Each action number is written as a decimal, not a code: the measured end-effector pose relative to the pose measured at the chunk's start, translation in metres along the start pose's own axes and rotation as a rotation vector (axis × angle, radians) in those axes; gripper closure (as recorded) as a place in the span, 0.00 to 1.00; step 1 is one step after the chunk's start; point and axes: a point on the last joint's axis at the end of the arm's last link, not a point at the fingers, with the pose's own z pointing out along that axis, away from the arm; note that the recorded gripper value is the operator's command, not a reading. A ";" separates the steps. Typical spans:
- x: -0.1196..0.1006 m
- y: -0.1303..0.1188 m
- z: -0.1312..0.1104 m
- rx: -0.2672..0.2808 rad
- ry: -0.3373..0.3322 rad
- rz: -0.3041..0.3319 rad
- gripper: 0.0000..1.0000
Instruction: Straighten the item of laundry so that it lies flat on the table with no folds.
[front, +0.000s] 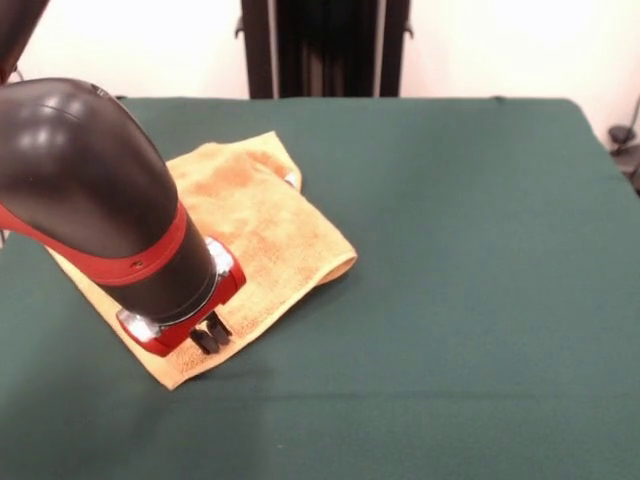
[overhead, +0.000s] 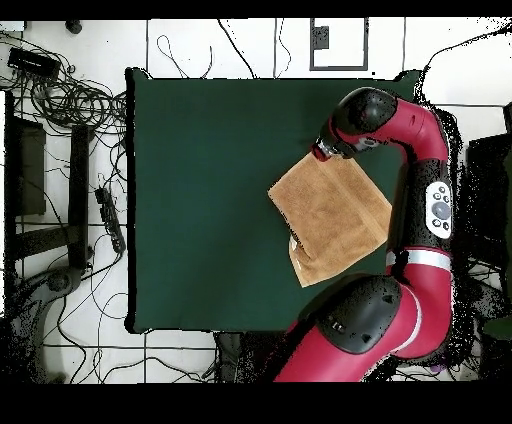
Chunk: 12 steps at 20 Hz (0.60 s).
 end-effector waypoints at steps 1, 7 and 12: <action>-0.001 0.000 0.000 0.002 -0.001 -0.003 1.00; -0.002 0.000 0.000 0.003 -0.001 -0.005 1.00; -0.002 -0.002 0.000 0.004 -0.004 -0.001 1.00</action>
